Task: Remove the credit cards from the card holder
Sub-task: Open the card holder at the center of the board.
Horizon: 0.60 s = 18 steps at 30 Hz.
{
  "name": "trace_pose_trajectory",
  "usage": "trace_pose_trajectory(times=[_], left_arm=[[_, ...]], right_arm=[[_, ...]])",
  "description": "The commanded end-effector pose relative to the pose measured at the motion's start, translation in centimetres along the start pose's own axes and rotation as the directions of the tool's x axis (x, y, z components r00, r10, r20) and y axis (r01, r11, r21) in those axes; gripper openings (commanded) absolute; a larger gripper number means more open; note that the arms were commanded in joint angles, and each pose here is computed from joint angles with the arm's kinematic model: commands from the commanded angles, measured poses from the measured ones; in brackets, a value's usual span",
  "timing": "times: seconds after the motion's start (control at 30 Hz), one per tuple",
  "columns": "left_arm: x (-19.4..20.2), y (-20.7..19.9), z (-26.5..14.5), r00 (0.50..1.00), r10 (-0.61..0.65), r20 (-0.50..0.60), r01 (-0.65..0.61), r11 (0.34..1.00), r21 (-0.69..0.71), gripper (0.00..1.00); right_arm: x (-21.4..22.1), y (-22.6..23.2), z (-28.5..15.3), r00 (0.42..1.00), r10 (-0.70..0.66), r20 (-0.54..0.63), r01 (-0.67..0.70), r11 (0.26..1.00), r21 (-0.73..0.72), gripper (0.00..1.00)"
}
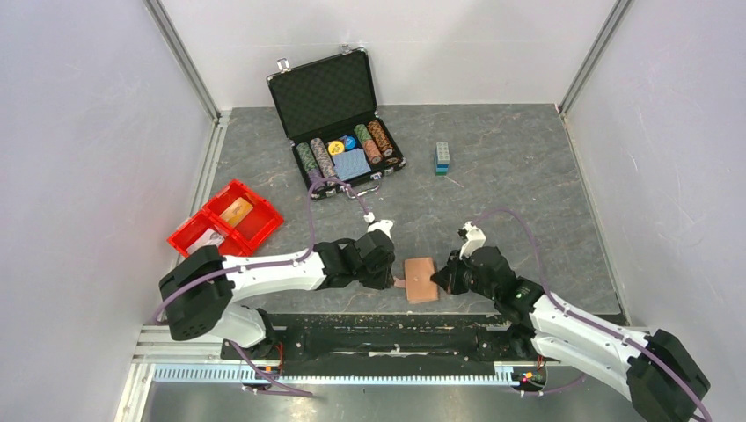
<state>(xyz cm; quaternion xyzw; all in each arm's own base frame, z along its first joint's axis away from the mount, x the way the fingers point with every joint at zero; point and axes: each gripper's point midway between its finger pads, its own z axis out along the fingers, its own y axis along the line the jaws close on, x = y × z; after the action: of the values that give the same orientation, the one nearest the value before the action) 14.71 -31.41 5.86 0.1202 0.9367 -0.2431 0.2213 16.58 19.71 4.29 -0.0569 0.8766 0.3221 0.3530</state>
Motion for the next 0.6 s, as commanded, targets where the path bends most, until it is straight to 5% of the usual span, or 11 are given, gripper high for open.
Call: trace_pose_trajectory(times=[0.0, 0.13, 0.57], left_arm=[[-1.0, -0.8, -0.7, 0.998, -0.017, 0.054, 0.015, 0.999, 0.046, 0.02], [-0.7, -1.8, -0.8, 0.997, -0.047, 0.061, 0.039, 0.991, 0.127, 0.02], [-1.7, -3.7, -2.2, 0.979, -0.138, 0.148, 0.087, 0.948, 0.307, 0.02]], right_arm=[[-2.0, -0.3, -0.1, 0.996, -0.085, 0.018, 0.084, 0.995, 0.059, 0.12], [-4.4, -0.3, -1.1, 0.992, -0.121, 0.018, 0.118, 0.983, 0.144, 0.43], [-2.7, 2.0, -0.8, 0.99, -0.134, -0.049, 0.14, 0.977, 0.162, 0.9]])
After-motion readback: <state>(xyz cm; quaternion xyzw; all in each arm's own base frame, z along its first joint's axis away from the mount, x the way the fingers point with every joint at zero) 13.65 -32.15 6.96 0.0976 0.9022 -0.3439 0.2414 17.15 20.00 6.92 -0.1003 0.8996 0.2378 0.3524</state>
